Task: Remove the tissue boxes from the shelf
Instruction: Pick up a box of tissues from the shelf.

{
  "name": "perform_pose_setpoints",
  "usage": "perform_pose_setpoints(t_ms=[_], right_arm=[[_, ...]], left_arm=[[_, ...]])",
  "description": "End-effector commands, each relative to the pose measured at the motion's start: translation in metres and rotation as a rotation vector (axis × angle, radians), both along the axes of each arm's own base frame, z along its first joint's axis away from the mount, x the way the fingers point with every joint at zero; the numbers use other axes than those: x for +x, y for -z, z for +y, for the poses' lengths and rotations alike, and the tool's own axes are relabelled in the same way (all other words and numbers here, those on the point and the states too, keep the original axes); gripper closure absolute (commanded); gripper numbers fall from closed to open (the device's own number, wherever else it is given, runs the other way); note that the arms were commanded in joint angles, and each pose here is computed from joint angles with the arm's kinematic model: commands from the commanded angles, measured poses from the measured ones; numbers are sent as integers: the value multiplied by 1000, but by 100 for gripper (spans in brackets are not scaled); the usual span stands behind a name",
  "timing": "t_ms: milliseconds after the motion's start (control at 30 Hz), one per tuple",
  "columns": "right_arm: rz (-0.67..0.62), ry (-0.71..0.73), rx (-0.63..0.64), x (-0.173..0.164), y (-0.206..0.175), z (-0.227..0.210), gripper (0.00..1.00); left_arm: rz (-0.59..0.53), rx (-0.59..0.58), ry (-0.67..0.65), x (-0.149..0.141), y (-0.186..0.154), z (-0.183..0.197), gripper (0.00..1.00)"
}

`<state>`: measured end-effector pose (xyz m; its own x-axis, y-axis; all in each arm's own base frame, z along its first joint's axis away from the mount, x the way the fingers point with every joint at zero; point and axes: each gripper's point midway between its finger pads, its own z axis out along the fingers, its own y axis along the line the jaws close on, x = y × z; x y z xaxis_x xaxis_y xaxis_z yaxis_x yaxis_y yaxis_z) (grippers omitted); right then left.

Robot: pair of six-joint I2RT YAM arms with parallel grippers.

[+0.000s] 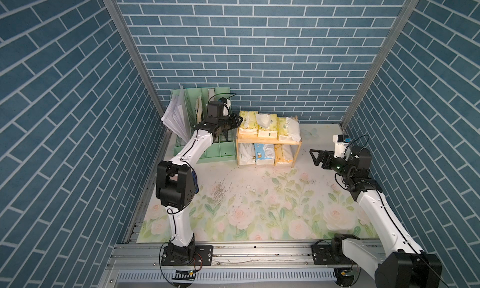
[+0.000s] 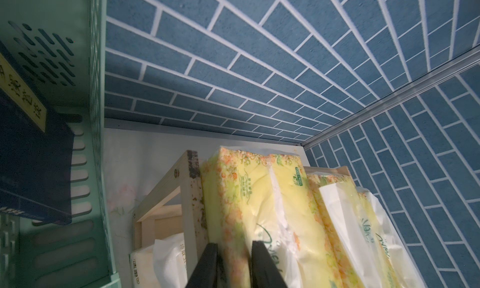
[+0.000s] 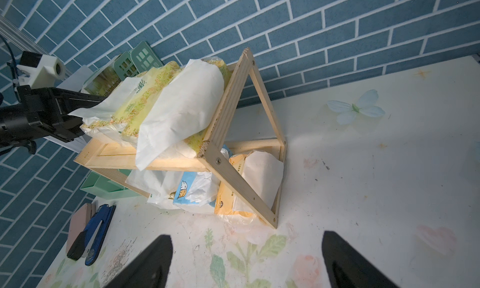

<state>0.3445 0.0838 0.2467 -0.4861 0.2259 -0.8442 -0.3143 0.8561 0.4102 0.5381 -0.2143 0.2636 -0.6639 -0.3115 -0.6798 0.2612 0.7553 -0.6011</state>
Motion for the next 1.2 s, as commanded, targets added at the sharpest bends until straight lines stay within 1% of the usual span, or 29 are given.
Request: perform_pose_setpoints(t_ms=[0, 100, 267, 367, 567, 833, 1000, 1167], right_arm=[[-7, 8, -14, 2, 3, -2, 7], [-8, 10, -13, 3, 3, -2, 7], [-4, 13, -9, 3, 5, -2, 7], [-1, 14, -8, 4, 6, -2, 7], [12, 17, -5, 5, 12, -2, 7], [26, 29, -5, 6, 19, -4, 8], [29, 36, -8, 7, 21, -5, 8], [30, 47, -12, 11, 23, -7, 8]], left_arm=[[-8, -3, 17, 2, -1, -6, 72], [-11, -5, 21, 2, -2, -6, 78], [-27, -11, 23, -2, -10, -6, 94], [-41, -27, 27, -4, -17, -7, 99], [-69, -76, 48, -11, -37, -12, 100], [-146, -67, 11, -24, -73, 0, 100], [-182, -38, -16, -41, -91, 12, 100], [-194, -13, -27, -70, -99, 23, 100]])
